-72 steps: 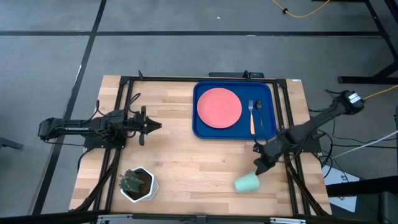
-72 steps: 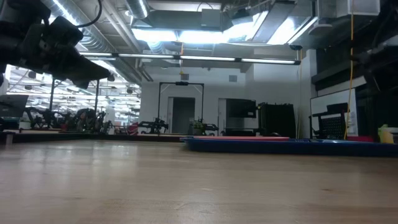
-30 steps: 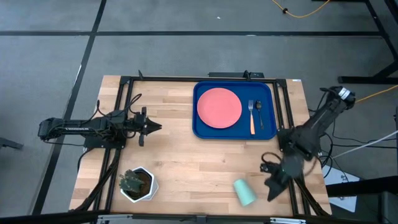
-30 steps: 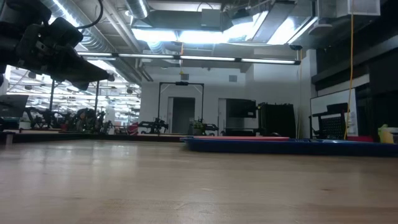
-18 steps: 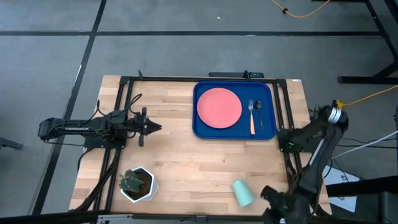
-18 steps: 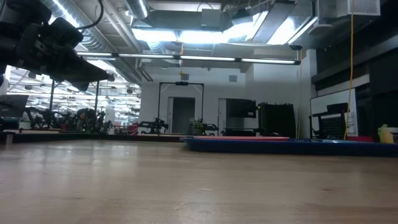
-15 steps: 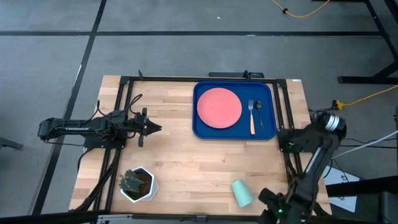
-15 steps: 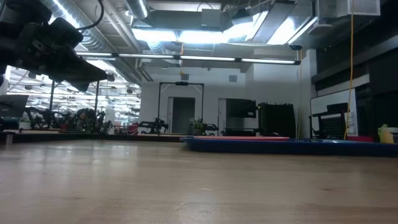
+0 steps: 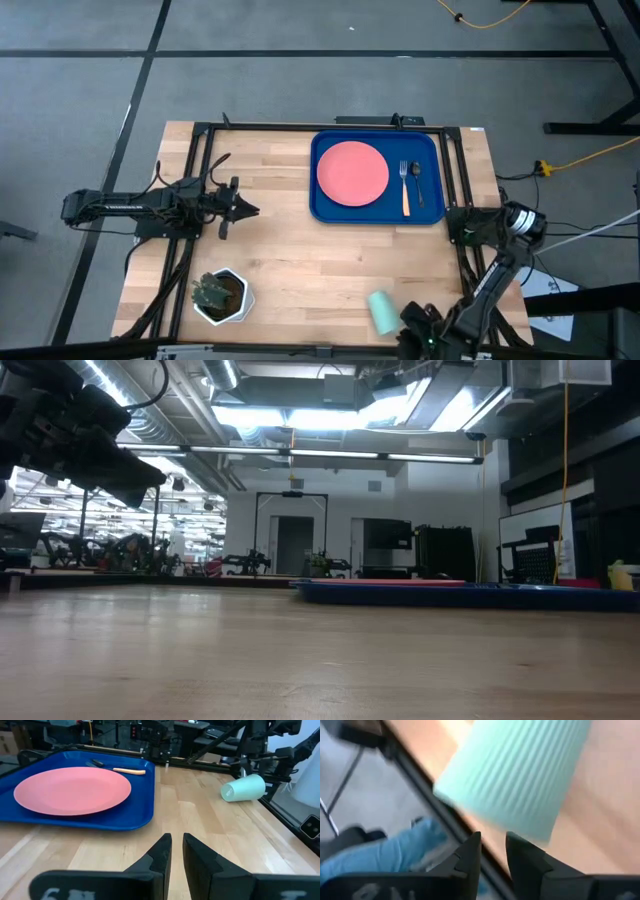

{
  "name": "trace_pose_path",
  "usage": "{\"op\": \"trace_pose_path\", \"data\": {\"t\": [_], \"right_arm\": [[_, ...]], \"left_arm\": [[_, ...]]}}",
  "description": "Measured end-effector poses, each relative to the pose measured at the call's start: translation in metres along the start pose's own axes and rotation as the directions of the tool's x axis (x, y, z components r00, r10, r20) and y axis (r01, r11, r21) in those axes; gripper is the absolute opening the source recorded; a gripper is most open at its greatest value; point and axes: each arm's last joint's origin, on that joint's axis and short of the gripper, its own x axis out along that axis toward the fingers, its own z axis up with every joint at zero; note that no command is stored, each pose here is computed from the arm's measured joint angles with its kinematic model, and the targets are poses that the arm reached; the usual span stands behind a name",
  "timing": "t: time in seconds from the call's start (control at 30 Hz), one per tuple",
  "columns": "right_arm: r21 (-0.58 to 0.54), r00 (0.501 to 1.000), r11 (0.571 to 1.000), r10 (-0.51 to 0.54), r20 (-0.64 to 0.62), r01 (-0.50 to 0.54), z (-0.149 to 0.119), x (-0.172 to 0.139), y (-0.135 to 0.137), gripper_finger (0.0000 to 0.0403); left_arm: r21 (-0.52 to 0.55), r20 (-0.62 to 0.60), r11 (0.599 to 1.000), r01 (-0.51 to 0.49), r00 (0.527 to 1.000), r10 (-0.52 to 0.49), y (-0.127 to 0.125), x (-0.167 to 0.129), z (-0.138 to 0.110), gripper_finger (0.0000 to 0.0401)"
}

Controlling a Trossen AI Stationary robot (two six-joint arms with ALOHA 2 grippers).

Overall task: Pick and place plate/cup/fork/spoon on tray
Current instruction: Put the green cup on the dark blue tray to the top right of the pink plate

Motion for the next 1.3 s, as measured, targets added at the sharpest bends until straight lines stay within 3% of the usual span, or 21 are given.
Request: {"op": "trace_pose_path", "data": {"t": [0.1,0.3,0.53,0.8,1.1,1.3], "right_arm": [[0.0,0.998,1.0,-0.019,0.065,0.019,0.008,0.003,-0.002,0.0095],[-0.013,0.979,0.987,-0.159,0.127,0.162,0.026,0.007,-0.012,0.0095],[-0.009,0.915,0.96,-0.264,0.306,0.28,0.056,0.011,-0.02,0.0095],[-0.018,0.874,0.918,-0.371,0.313,0.396,0.076,0.013,-0.026,0.0095],[0.078,0.857,0.912,-0.405,0.319,0.402,0.082,-0.021,-0.032,0.0095],[0.068,0.9,0.96,-0.277,0.337,0.27,0.08,-0.029,-0.022,0.0095]], "left_arm": [[0.0,0.0,1.0,0.0,1.0,0.0,0.0,0.0,0.0,0.0041],[-0.001,-0.004,1.0,-0.001,1.0,0.001,0.0,0.0,0.0,0.0041],[-0.002,-0.03,1.0,-0.005,1.0,0.005,0.0,0.0,-0.003,0.0041],[-0.006,-0.044,1.0,-0.009,0.999,0.008,0.001,0.0,-0.004,0.0041],[-0.007,-0.046,1.0,-0.008,0.999,0.008,0.001,0.0,-0.004,0.0041],[-0.006,-0.047,1.0,-0.009,0.999,0.008,0.001,0.0,-0.005,0.0041]]}}
